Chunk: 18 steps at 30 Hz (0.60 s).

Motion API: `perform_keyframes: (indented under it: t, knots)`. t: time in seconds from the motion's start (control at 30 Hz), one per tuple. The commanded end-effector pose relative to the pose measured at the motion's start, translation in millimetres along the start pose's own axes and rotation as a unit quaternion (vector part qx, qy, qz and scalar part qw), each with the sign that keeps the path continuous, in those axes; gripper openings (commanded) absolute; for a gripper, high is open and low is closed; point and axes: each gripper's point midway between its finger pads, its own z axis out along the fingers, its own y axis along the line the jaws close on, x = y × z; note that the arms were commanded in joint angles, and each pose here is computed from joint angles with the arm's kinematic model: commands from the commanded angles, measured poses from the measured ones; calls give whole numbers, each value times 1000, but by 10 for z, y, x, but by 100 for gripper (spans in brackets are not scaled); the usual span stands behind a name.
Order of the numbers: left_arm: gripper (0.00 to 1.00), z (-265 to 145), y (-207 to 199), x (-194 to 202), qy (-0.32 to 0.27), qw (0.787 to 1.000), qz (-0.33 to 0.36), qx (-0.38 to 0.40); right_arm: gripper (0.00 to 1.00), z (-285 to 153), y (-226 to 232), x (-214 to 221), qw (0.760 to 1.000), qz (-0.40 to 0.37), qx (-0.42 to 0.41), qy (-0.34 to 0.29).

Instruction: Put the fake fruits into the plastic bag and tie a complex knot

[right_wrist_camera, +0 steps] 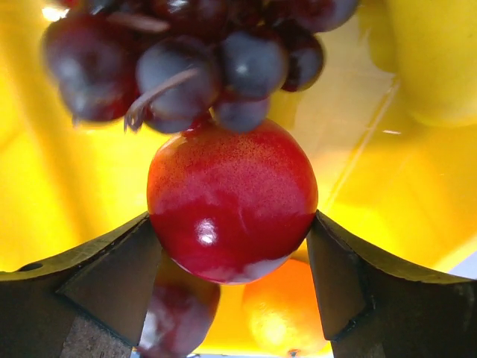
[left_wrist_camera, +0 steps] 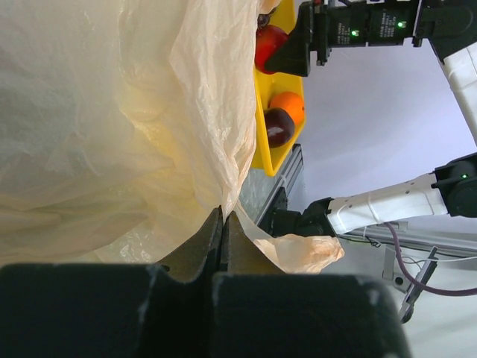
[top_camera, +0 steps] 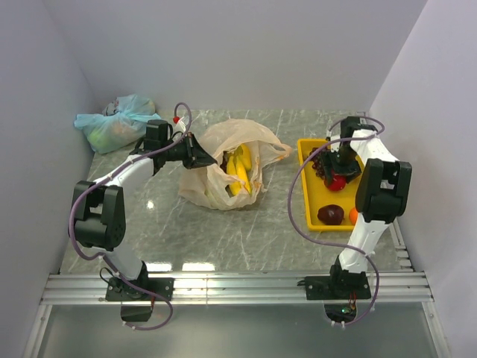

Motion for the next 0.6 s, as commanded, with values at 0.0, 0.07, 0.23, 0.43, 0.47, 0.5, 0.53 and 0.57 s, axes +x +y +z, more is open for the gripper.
perform_keyframes:
  t: [0.0, 0.07, 0.23, 0.43, 0.47, 0.5, 0.53, 0.57]
  knots:
    - [0, 12, -92, -81, -4, 1000, 24, 12, 51, -514, 115, -190, 997, -10, -33, -75]
    - [0, 3, -116, -58, -2, 1000, 20, 18, 47, -770, 244, -257, 992, -30, -62, -109]
    - [0, -24, -204, -46, -1, 999, 26, 33, 47, -1594, 1141, -548, 945, -110, -211, -223]
    - [0, -68, -343, -36, 3, 998, 20, 52, 43, -1988, 2229, -926, 892, -177, -290, -299]
    - [0, -73, -369, -52, 2, 998, 23, 59, 43, -1938, 2516, -942, 884, -194, -309, -291]
    - [0, -80, -411, -81, -1, 998, 25, 62, 42, -1908, 2655, -932, 880, -204, -320, -284]
    - [0, -87, -430, -110, -3, 998, 18, 64, 42, -1867, 2786, -932, 878, -209, -329, -279]
    - [0, -96, -456, -138, -5, 997, 19, 69, 42, -1792, 3003, -941, 872, -214, -343, -276]
